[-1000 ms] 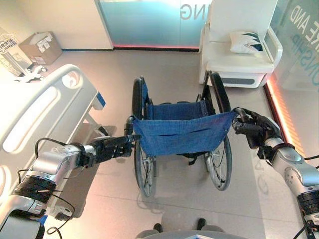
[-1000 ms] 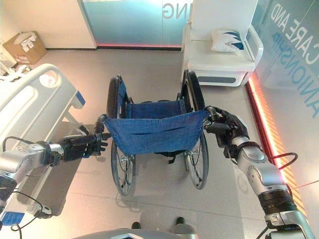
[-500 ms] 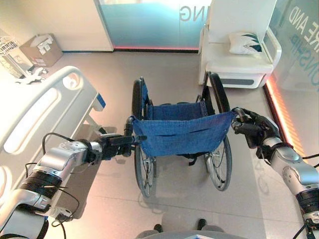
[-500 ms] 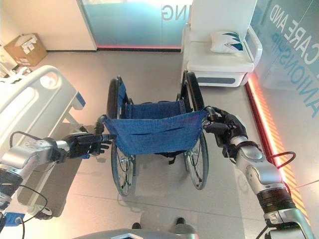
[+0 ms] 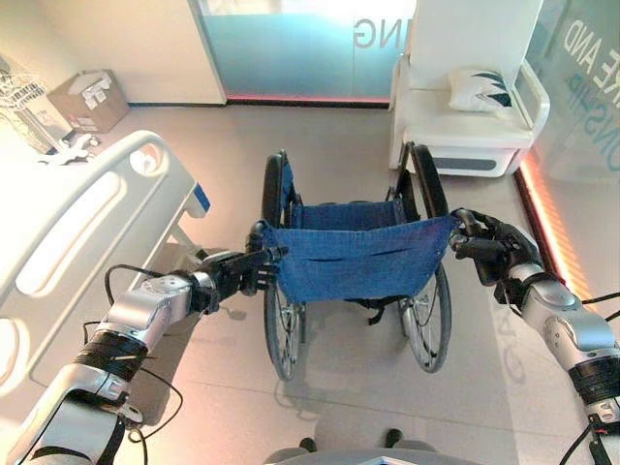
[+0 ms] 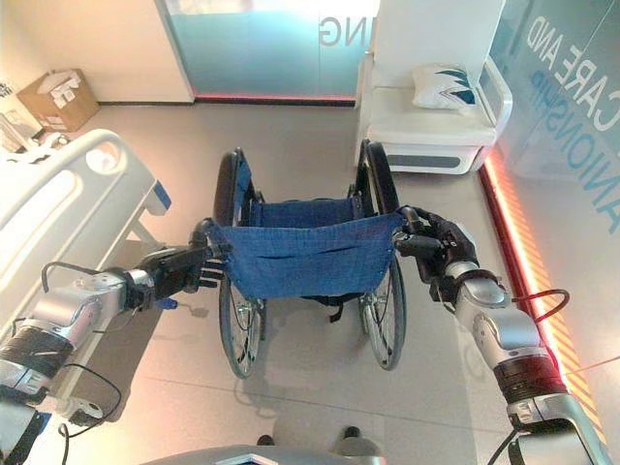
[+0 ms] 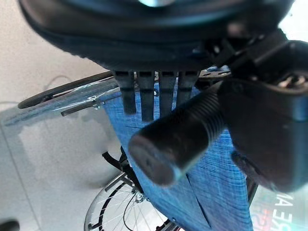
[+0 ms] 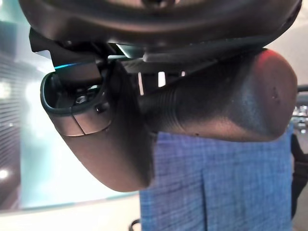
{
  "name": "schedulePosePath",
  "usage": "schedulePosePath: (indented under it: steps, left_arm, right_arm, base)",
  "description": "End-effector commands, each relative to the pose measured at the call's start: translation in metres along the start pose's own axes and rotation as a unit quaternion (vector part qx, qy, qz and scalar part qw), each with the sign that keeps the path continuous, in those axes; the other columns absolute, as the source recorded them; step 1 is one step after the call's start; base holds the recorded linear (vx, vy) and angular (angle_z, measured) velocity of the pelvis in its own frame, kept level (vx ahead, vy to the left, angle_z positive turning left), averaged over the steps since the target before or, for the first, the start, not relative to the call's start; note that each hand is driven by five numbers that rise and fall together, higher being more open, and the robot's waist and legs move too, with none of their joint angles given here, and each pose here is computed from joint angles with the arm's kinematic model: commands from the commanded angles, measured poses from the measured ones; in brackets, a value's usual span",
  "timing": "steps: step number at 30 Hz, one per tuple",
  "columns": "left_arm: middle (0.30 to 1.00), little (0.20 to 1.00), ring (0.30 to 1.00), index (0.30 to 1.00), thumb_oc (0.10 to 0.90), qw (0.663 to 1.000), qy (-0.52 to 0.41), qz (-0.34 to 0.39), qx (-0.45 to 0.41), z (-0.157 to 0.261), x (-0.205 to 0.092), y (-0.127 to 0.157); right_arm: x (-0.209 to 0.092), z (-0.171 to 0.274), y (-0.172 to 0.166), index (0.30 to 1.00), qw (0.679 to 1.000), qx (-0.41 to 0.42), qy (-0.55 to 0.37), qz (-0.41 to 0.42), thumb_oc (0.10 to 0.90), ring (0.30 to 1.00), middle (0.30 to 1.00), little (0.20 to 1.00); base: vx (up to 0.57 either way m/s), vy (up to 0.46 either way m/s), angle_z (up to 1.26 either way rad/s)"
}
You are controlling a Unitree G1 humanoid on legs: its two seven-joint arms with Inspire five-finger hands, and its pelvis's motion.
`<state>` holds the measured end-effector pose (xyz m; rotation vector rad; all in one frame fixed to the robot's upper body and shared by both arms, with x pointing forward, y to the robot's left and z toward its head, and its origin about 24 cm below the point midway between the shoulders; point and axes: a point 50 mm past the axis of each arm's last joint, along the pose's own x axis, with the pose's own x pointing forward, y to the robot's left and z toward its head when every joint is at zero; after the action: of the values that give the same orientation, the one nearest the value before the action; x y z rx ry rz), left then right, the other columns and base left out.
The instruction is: Push the wheelchair next to the bed
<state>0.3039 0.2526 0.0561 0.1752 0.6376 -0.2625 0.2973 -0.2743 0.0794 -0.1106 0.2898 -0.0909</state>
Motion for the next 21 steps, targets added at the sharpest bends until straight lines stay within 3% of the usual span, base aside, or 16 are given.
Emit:
schedulePosePath:
  steps: [1,10,21]
  left_arm:
    - [0.3,0.3,0.3,0.3,0.4,0.996,-0.072,-0.003,0.052,0.048,0.016,-0.018]
    - [0.3,0.3,0.3,0.3,0.4,0.997,-0.062,0.0,0.051,0.04,0.026,-0.029]
    - [0.3,0.3,0.3,0.3,0.4,0.997,-0.072,0.003,-0.024,0.033,0.031,-0.038]
  right_arm:
    - [0.003,0.016,0.065,0.3,0.986,-0.019,-0.043,0.161,0.4,0.3,0.3,0.3]
    - [0.009,0.015,0.066,0.3,0.986,-0.039,-0.027,0.159,0.4,0.3,0.3,0.3]
    - [0.017,0.016,0.065,0.3,0.99,-0.047,-0.02,0.133,0.4,0.3,0.3,0.3]
  base:
    - [0.0,0.0,0.0]
    - [0.04,0.017,-0.01]
    - [0.06,0.058,-0.01]
